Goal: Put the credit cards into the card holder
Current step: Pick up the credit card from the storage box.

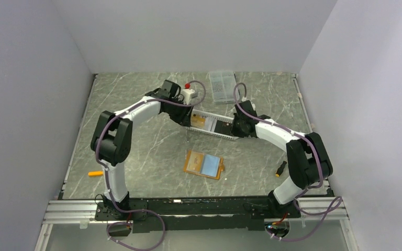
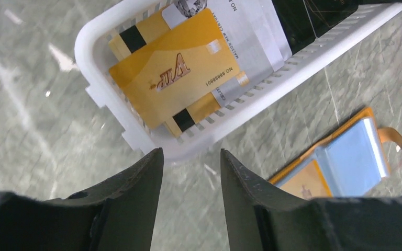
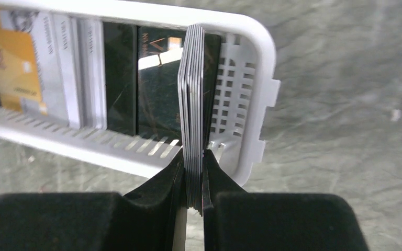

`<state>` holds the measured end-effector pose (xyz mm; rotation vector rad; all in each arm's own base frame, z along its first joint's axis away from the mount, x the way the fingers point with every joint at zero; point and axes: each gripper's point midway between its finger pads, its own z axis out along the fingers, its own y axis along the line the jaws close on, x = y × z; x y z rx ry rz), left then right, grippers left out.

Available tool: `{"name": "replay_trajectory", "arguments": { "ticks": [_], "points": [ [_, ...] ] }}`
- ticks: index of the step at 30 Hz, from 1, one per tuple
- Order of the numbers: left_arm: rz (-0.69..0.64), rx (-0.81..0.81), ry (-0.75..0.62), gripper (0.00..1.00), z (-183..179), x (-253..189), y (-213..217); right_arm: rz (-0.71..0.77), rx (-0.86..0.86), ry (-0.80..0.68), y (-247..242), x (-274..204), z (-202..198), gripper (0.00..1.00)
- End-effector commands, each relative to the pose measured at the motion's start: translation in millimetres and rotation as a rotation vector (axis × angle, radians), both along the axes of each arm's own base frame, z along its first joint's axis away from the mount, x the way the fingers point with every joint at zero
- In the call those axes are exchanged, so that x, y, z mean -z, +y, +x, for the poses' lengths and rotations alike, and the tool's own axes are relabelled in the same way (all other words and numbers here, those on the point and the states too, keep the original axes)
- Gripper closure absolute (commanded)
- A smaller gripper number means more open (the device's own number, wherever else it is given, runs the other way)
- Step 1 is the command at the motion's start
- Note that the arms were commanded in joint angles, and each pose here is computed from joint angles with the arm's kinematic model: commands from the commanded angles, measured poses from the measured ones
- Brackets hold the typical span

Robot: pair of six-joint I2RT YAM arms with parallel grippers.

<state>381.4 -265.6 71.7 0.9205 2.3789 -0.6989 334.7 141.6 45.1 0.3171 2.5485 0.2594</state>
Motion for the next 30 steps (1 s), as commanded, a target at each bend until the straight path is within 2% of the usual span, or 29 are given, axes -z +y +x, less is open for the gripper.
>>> {"name": "replay_trajectory", "arguments": {
  "ticks": [1, 4, 5, 8, 12, 14, 16, 18, 19, 21, 24, 25, 26, 27, 28, 29, 30],
  "points": [
    [-0.024, 0.036, -0.039, 0.48, -14, -48, 6, 0.071, -0.116, -0.109, 27, -39, 17, 1.0],
    [-0.107, 0.071, -0.024, 0.39, -21, -83, -7, 0.072, -0.141, -0.165, 26, -59, 17, 1.0],
    [-0.133, 0.084, -0.019, 0.33, -24, -96, -12, 0.072, -0.149, -0.184, 25, -65, 17, 1.0],
    [-0.184, 0.134, -0.05, 0.02, -32, -138, -26, 0.091, -0.184, -0.235, 28, -81, 17, 1.0],
    [-0.264, 0.226, -0.108, 0.01, -55, -196, -41, 0.202, -0.279, -0.299, 45, -106, 17, 1.0],
    [-0.257, 0.159, -0.084, 0.0, -50, -205, -35, 0.28, -0.329, -0.345, 55, -122, 18, 1.0],
    [-0.31, 0.161, 0.027, 0.01, -49, -198, -32, 0.33, -0.369, -0.387, 61, -137, 15, 1.0],
    [-0.437, 0.235, 0.239, 0.01, -55, -188, -35, 0.363, -0.405, -0.417, 67, -150, 12, 1.0],
    [-0.402, 0.283, 0.224, 0.01, -59, -190, -35, 0.371, -0.414, -0.424, 67, -154, 11, 1.0],
    [-0.331, 0.324, 0.041, 0.01, -62, -206, -37, 0.396, -0.44, -0.437, 70, -162, 7, 1.0],
    [-0.422, 0.334, -0.234, 0.01, -71, -258, -37, 0.442, -0.477, -0.451, 74, -173, 1, 1.0],
    [-0.42, 0.287, -0.27, 0.01, -69, -265, -32, 0.463, -0.491, -0.459, 76, -178, -2, 1.0],
    [-0.39, 0.199, -0.24, 0.01, -59, -255, -27, 0.481, -0.502, -0.471, 76, -181, -5, 1.0],
    [-0.394, 0.115, -0.144, 0.0, -51, -234, -28, 0.499, -0.517, -0.481, 78, -185, -8, 1.0],
    [-0.433, 0.162, -0.012, 0.01, -57, -211, -35, 0.511, -0.532, -0.484, 79, -187, -10, 1.0],
    [-0.504, 0.29, 0.127, 0.01, -75, -200, -45, 0.522, -0.55, -0.484, 81, -189, -13, 1.0],
    [-0.542, 0.383, 0.203, 0.01, -86, -202, -51, 0.536, -0.573, -0.474, 84, -189, -17, 1.0]
  ]
}}
